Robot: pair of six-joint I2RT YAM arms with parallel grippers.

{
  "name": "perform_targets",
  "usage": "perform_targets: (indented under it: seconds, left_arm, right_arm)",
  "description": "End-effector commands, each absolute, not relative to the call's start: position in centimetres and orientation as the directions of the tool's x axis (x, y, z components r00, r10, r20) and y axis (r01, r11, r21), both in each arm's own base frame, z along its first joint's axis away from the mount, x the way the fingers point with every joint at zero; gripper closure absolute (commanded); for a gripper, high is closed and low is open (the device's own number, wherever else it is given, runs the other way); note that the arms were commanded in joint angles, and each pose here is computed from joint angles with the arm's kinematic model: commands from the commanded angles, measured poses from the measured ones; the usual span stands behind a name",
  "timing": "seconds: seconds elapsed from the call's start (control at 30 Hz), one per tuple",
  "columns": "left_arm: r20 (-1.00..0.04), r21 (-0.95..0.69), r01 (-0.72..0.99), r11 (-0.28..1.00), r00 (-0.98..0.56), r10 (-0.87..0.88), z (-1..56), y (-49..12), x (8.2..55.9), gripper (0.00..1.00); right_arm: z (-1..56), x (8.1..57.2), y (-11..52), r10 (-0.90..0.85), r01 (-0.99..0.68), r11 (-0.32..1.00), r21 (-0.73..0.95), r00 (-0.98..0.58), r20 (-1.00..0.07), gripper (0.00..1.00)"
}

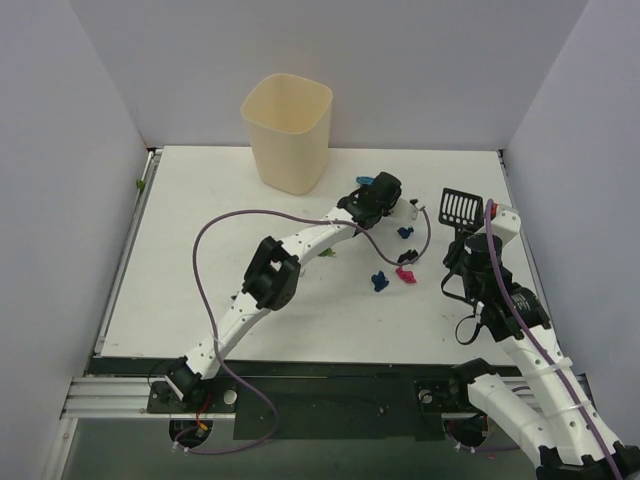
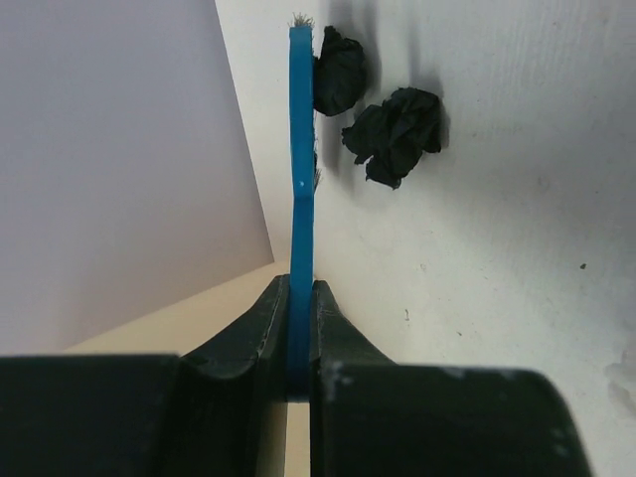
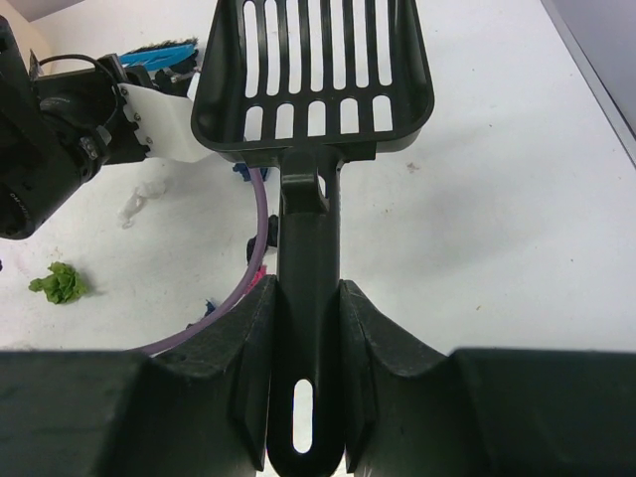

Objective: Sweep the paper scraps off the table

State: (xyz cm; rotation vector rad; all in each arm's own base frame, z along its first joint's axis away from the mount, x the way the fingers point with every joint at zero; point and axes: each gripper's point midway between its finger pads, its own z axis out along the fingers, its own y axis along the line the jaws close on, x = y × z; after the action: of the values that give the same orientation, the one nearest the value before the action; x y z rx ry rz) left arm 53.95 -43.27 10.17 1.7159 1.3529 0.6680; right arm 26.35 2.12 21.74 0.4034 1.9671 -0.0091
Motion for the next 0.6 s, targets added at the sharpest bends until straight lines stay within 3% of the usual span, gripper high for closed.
perform_targets:
  seconds: [0.0,0.1,0.27,0.57]
  left_arm:
    - [-0.114,0.871,0.483,-0.091,0.377,0.919,14.1,-45.3,52.7,1.0]
    - [-0.123,0.807,0.565,-0.17,0.443,0.888,12.5,-45.5,49.7,1.0]
    - [-0.103,0.709,0.667,-0.229,0.419,0.902,12.8,-43.6,45.9,1.0]
    - [-0.253,0.627,0.769,-0.122,0.35,0.902,17.7,-41.0,39.3,1.0]
  right_arm:
    - [21.6,26.6,2.1,0.284,0.287,0.94,0.186,-0.352,-0.892,1.0]
    - [21.6,26.7,2.3,0.287,0.284,0.94,0.189,-0.357,-0.889,1.0]
    - [22.1,26.6,2.3,0.294,0.283,0.938,0.2,-0.348,-0.89,1.0]
    - [21.1,25.7,1.6,0.324,0.34,0.92,0.197,-0.372,-0.87,1.0]
